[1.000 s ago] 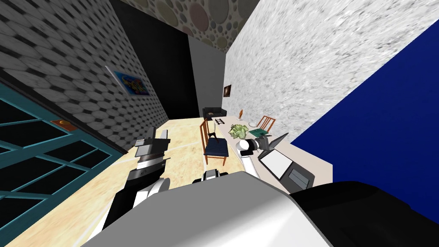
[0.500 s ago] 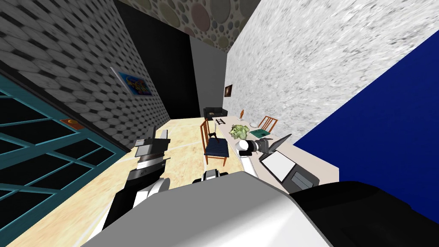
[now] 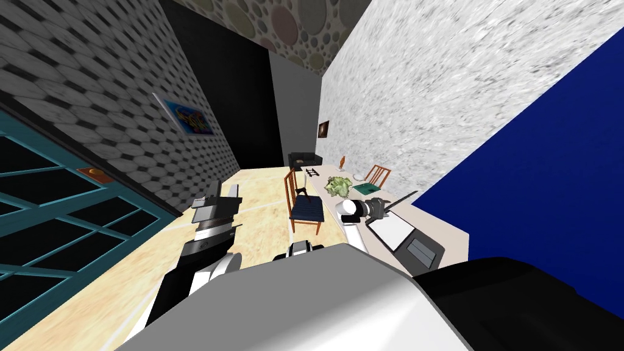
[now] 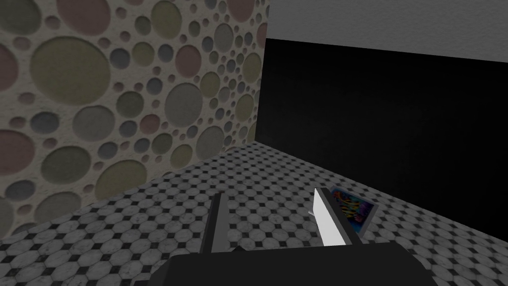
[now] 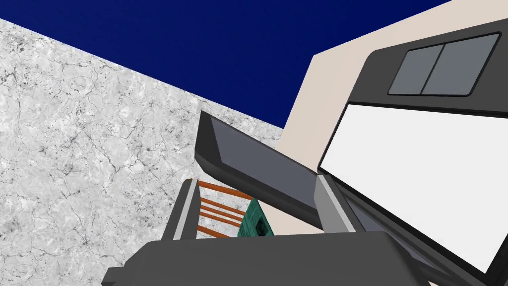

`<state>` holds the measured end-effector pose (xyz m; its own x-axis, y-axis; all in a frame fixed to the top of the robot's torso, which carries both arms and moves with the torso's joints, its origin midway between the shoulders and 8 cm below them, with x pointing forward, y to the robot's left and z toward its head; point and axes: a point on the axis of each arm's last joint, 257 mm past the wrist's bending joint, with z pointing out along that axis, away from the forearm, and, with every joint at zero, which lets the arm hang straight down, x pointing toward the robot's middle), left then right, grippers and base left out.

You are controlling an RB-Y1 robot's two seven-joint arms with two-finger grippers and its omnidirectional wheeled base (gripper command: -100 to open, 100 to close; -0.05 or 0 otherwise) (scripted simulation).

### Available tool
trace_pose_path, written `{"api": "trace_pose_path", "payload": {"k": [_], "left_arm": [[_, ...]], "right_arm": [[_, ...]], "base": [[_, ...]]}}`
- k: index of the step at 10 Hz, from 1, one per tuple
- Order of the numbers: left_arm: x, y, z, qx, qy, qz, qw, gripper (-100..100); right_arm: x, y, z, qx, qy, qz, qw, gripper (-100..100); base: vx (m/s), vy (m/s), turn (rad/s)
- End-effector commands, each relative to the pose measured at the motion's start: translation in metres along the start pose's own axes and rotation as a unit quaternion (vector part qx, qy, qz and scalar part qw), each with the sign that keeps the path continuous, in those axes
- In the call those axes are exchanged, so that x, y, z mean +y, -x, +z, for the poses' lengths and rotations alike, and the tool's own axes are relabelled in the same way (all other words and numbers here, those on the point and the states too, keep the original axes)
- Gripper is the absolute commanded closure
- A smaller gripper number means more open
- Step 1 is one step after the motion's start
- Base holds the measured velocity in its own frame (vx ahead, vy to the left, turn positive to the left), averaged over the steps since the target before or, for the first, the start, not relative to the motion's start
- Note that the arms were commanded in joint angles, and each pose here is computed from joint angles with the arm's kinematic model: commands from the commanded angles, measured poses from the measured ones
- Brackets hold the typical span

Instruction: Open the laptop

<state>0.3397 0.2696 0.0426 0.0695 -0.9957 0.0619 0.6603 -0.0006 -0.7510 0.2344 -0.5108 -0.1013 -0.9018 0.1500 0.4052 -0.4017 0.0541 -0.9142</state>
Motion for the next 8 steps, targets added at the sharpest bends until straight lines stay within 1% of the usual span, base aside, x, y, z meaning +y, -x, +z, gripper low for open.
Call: {"api": "trace_pose_path", "payload": {"k": [1, 5, 6, 7, 8], "left_arm": [[0.0, 0.0, 0.0, 0.0, 0.0, 0.0, 1.0, 0], [0.0, 0.0, 0.0, 0.0, 0.0, 0.0, 1.0, 0], [0.0, 0.0, 0.0, 0.0, 0.0, 0.0, 1.0, 0], [0.0, 0.0, 0.0, 0.0, 0.0, 0.0, 1.0, 0], [0.0, 0.0, 0.0, 0.0, 0.0, 0.0, 1.0, 0]], "right_arm": [[0.006, -0.004, 0.002, -0.012, 0.019, 0.05, 0.9985, 100], [0.012, -0.01, 0.005, -0.028, 0.042, 0.124, 0.991, 100], [0.013, -0.009, 0.004, -0.025, 0.039, 0.109, 0.9929, 100], [0.018, -0.008, 0.004, -0.032, 0.045, 0.13, 0.9899, 100], [0.023, -0.006, 0.004, -0.038, 0.051, 0.139, 0.9883, 100]], "base": [[-0.051, -0.002, -0.043], [-0.052, -0.009, -0.035], [-0.024, -0.003, -0.012], [-0.022, -0.007, -0.025], [-0.039, -0.014, -0.034]]}}
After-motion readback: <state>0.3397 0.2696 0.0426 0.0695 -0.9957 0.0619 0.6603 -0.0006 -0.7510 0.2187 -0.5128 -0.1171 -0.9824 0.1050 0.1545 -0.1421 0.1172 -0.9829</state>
